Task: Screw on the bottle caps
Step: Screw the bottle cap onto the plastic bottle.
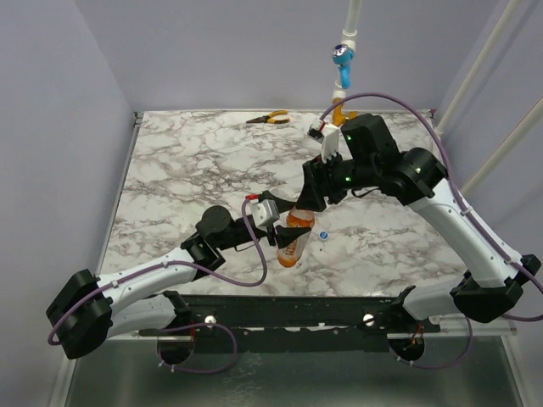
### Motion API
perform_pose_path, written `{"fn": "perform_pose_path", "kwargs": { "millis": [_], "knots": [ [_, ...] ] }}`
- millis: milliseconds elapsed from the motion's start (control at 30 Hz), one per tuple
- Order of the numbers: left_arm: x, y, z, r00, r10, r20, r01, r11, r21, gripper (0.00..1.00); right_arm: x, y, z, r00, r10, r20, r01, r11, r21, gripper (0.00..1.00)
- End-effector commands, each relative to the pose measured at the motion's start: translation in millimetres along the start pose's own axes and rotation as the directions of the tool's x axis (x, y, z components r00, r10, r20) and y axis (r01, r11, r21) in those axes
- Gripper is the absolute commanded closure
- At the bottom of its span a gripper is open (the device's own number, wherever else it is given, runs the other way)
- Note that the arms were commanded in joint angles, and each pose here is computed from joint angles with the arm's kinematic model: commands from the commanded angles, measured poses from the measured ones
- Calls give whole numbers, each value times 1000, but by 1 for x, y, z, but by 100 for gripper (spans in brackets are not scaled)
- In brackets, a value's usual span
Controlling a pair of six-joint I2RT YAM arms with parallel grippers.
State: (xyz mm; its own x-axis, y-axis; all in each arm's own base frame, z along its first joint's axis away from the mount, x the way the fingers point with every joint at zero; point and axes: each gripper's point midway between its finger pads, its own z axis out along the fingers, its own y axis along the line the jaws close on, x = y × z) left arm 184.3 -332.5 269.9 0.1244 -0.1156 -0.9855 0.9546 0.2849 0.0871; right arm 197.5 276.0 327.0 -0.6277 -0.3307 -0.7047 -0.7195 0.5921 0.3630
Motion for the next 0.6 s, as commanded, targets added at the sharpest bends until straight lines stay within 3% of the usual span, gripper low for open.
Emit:
{"fn": "perform_pose_path", "kwargs": {
  "millis": [0, 567],
  "knots": [
    [-6, -2, 4, 1000, -6, 10, 6, 1000, 26, 70, 3, 1, 4, 1000, 6, -15, -6, 1000, -7, 41],
    [-2, 10, 4, 1000, -1, 1, 1, 1000, -26, 70, 2, 9, 0, 999, 36, -3, -36, 999, -39, 45]
  ]
}}
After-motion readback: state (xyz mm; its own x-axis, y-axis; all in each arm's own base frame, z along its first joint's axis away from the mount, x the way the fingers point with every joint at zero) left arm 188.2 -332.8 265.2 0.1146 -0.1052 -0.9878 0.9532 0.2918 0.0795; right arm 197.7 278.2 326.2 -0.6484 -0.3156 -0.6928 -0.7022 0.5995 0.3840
